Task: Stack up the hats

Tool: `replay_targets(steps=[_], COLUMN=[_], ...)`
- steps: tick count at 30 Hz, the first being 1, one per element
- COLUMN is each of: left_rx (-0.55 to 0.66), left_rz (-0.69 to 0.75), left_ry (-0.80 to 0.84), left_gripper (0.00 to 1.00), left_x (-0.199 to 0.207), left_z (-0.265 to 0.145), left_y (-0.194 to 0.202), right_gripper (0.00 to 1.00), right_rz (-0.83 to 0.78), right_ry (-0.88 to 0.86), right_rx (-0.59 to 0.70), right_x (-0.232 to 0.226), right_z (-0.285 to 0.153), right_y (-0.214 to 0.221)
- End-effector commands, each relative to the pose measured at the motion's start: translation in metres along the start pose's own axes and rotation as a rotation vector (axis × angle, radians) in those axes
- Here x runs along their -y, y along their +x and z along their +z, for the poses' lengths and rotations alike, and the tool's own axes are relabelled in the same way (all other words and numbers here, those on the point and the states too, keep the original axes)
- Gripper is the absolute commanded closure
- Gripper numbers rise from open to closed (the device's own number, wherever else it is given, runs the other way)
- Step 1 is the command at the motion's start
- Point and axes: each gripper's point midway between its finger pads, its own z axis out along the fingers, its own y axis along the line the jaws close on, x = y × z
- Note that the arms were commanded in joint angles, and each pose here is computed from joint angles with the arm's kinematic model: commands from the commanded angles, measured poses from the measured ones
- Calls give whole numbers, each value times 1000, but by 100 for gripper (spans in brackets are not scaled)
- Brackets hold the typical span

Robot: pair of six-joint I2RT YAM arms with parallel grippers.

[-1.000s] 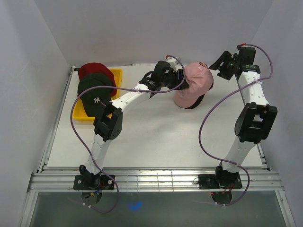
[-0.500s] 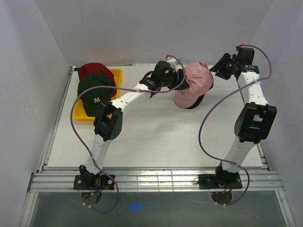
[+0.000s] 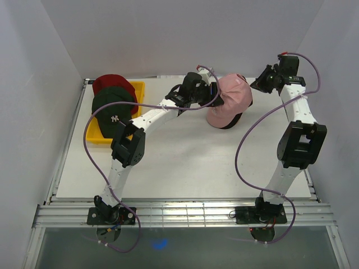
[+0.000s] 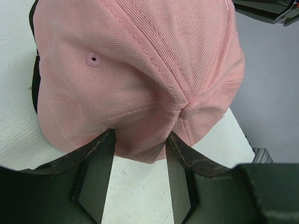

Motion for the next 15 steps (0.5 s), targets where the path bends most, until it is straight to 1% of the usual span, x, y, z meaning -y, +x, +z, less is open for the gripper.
replay_targets(steps=[1, 3, 8, 11, 12, 14, 15], left_rx=[45, 46, 53, 61, 64, 78, 88], left_rz=[33, 36, 44, 52, 55, 64, 75], left_ry=[20, 17, 17, 23, 28, 38, 44], left_gripper=[43, 42, 40, 36, 36, 34, 33], left_x=[27, 27, 29, 32, 33, 38, 42], left_z=[-29, -29, -32, -34, -35, -41, -44], left_y=[-29, -29, -32, -36, -37, -44, -47], right_gripper=[84, 88, 92, 91, 85, 79, 72], right_rz=[-19, -16, -18, -19, -23, -30, -30], right_ry=[48, 53, 81, 89, 94, 89, 87], right_rx=[14, 8, -5, 2, 14, 36, 45], right_x=[10, 12, 21, 21, 21, 17, 15], right_z=[4, 7, 12, 11, 8, 3, 0], right_y=[-7, -6, -2, -4, -7, -14, -18])
